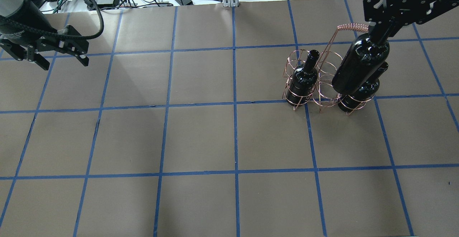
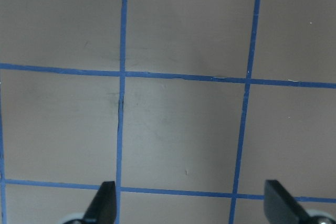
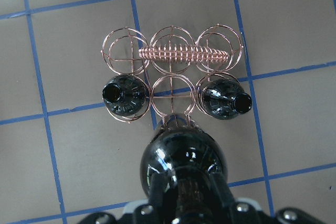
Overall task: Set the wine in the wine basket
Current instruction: 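Lift the bottle with the right gripper and carry it over the wire rack, then lower the bottle into the middle slot of the wire rack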
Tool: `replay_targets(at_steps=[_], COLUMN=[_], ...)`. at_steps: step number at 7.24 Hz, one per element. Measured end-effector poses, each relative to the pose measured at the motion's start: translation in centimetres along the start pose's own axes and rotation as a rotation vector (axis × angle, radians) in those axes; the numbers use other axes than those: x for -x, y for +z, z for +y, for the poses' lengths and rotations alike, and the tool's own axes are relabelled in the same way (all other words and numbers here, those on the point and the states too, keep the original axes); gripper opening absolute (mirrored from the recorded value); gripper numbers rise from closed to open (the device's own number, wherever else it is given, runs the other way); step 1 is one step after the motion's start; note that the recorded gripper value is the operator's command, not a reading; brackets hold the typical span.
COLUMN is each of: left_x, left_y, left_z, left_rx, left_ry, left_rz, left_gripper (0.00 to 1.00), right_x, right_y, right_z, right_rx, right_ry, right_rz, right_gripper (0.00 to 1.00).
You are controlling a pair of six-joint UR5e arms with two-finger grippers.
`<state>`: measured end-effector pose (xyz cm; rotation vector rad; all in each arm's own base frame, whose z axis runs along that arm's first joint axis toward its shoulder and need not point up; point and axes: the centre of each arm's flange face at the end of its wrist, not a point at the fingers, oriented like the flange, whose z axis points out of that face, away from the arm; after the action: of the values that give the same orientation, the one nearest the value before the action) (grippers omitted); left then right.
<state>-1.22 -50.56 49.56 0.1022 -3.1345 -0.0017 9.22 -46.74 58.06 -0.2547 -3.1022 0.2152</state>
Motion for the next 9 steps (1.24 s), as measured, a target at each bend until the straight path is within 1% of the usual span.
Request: replay_targets(at_steps=[2, 4, 5, 7, 9], left_x=[-3.0, -5.3, -5.8, -6.2, -6.3], left_y=[-0.2, -0.2, 0.3, 0.6, 0.9], left_z=[0.6, 1.7, 2.3, 3.0, 3.2], left_rx=[-0.007, -0.006, 0.003, 0.01, 0.015], left_ry=[0.057, 0.1, 0.103, 0.097, 0.095], left_rz=[0.014, 0.015, 0.017, 0.018, 0.017], left_gripper=[1.0, 1.0, 1.0, 1.0, 1.0], right_x=[-0.2, -0.1, -0.1, -0.1, -0.1], right_y=[3.7, 6.7, 7.4, 9.0, 9.9], right_z=[-0.8, -2.5, -3.2, -4.3, -4.7], right_rx=[-0.002, -0.004, -0.014, -0.001, 0.012], right_ry=[-0.012, -0.041, -0.047, -0.052, -0.054], right_rz=[-0.016, -0.017, -0.017, -0.016, -0.016], right_gripper=[0.0, 0.0, 0.0, 0.0, 0.0])
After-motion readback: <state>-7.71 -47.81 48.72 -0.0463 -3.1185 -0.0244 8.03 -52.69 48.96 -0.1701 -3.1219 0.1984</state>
